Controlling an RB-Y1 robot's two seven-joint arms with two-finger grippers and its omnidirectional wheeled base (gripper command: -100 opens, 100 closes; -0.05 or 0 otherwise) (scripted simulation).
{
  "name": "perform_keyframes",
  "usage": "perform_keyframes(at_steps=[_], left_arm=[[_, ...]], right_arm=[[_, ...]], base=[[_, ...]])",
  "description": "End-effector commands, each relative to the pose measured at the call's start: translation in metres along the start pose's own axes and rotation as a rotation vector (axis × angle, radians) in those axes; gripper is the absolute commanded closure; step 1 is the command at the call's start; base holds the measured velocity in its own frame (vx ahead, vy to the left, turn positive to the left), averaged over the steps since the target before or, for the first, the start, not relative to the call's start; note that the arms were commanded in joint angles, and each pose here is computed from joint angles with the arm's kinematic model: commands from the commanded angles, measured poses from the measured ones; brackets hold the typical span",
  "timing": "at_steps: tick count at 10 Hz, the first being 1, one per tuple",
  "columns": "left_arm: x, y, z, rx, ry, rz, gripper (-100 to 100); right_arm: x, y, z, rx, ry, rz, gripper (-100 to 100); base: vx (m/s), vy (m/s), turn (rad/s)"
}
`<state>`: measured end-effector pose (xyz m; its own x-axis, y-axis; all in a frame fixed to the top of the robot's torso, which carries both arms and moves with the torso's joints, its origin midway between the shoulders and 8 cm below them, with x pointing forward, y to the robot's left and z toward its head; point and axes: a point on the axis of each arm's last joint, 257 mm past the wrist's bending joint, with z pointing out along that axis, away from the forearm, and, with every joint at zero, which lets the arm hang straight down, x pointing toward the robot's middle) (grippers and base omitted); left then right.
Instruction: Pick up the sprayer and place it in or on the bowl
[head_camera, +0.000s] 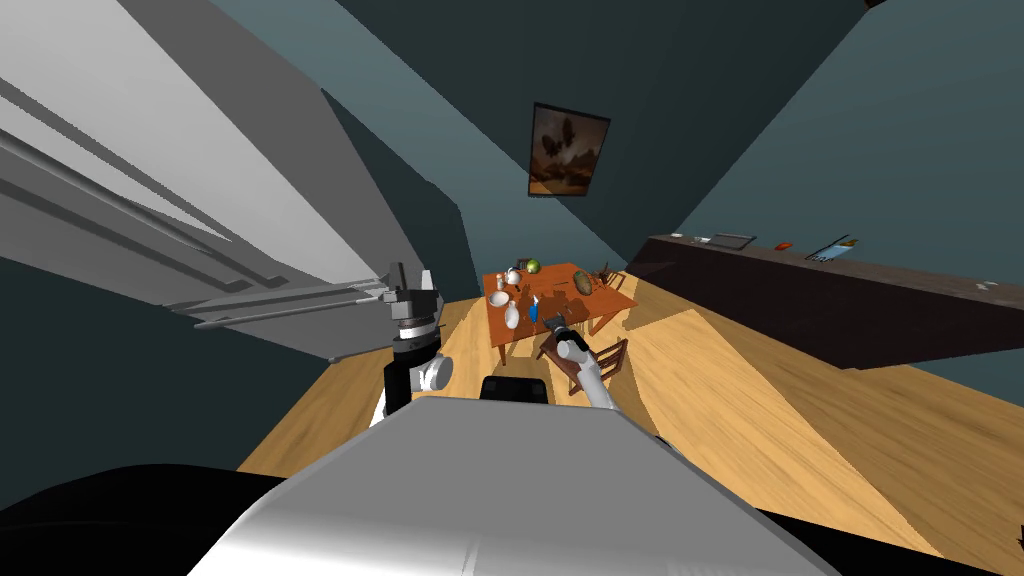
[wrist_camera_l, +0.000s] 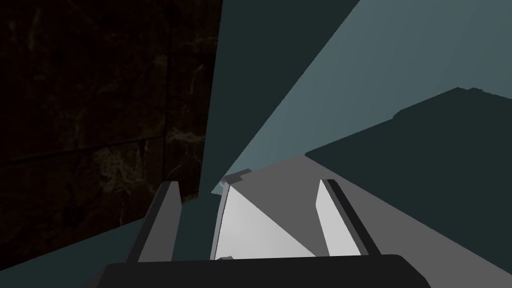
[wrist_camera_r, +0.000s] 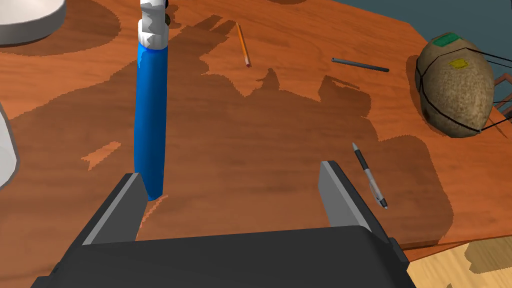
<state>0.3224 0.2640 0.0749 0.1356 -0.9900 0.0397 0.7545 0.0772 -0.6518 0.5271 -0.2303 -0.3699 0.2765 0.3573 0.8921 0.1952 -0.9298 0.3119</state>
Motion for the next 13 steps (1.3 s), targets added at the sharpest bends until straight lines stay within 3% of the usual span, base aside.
perform_keyframes(at_steps=[1, 4, 11, 12, 13], left_arm=[[0.0, 0.0, 0.0, 0.0, 0.0, 0.0, 0], [0.0, 0.0, 0.0, 0.0, 0.0, 0.0, 0], [0.0, 0.0, 0.0, 0.0, 0.0, 0.0, 0], [0.0, 0.0, 0.0, 0.0, 0.0, 0.0, 0], [0.0, 0.0, 0.0, 0.0, 0.0, 0.0, 0]], right_arm=[[-0.01, -0.017, 0.008, 0.038, -0.048, 0.043, -100], [-0.014, -0.026, 0.011, 0.058, -0.067, 0.068, -100], [-0.004, -0.104, 0.025, 0.174, -0.124, 0.24, -100], [-0.007, -0.097, 0.025, 0.167, -0.124, 0.227, -100], [-0.006, -0.098, 0.025, 0.168, -0.124, 0.229, 0]], base=[[0.059, -0.05, 0.135], [0.029, -0.024, 0.045], [0.057, -0.068, 0.058], [0.026, -0.033, 0.008], [0.005, -0.007, 0.0]])
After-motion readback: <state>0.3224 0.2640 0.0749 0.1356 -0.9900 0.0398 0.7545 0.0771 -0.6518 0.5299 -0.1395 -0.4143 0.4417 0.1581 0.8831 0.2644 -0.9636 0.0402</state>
